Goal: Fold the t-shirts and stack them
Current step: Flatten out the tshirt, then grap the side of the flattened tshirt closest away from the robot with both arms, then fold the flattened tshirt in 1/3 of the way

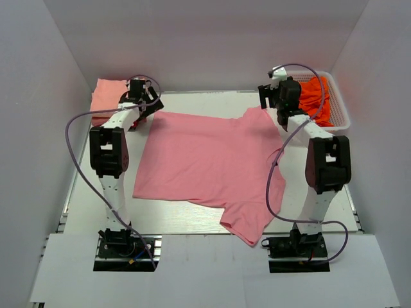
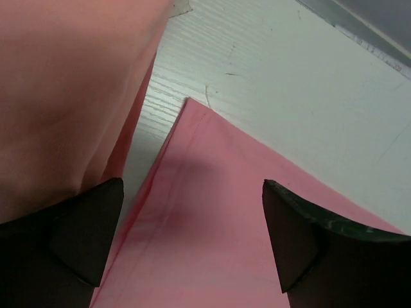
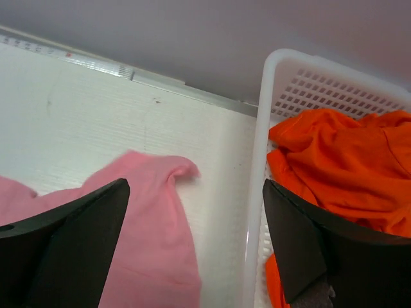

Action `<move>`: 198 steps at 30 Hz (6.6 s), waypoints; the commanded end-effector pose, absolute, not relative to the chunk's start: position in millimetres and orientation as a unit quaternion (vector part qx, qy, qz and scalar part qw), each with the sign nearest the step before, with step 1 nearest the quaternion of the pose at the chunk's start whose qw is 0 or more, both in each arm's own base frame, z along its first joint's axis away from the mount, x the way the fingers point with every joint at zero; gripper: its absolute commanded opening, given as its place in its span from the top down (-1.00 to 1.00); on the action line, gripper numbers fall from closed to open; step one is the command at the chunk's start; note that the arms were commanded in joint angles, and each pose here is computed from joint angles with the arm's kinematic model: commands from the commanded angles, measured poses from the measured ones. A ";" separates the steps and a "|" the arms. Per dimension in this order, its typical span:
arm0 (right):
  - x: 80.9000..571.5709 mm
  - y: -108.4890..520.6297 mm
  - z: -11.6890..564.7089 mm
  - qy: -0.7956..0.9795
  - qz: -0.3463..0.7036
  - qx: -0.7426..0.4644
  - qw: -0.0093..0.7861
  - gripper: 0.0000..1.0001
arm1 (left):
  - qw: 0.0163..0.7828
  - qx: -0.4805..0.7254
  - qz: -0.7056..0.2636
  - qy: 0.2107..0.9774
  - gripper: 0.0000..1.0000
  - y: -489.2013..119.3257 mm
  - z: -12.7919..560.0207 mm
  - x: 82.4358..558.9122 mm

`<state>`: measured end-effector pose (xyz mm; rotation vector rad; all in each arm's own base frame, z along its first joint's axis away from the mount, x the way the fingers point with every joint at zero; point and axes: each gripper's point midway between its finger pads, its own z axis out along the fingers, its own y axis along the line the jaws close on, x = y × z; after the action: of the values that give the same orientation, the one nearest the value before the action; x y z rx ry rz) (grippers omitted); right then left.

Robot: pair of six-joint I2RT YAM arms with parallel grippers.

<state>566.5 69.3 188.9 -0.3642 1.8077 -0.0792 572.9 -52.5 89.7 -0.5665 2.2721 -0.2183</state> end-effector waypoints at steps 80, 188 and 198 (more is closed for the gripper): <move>140.8 130.2 72.4 0.965 0.213 0.077 0.133 -0.81 | 0.128 -0.382 -0.094 0.911 -0.46 -41.5 14.3 238.1; 242.6 -8.5 -0.9 0.971 -0.087 0.221 0.008 1.00 | 0.020 -0.234 -0.027 0.972 -1.00 -40.8 -3.5 306.2; 183.7 -3.9 55.1 0.975 -0.066 0.213 0.021 0.08 | 0.066 -0.219 -0.055 0.972 -1.00 -47.1 72.4 261.4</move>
<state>182.5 -5.0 27.2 0.6931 3.0502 -0.2428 253.3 -45.0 36.7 -0.7179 3.0261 -0.1105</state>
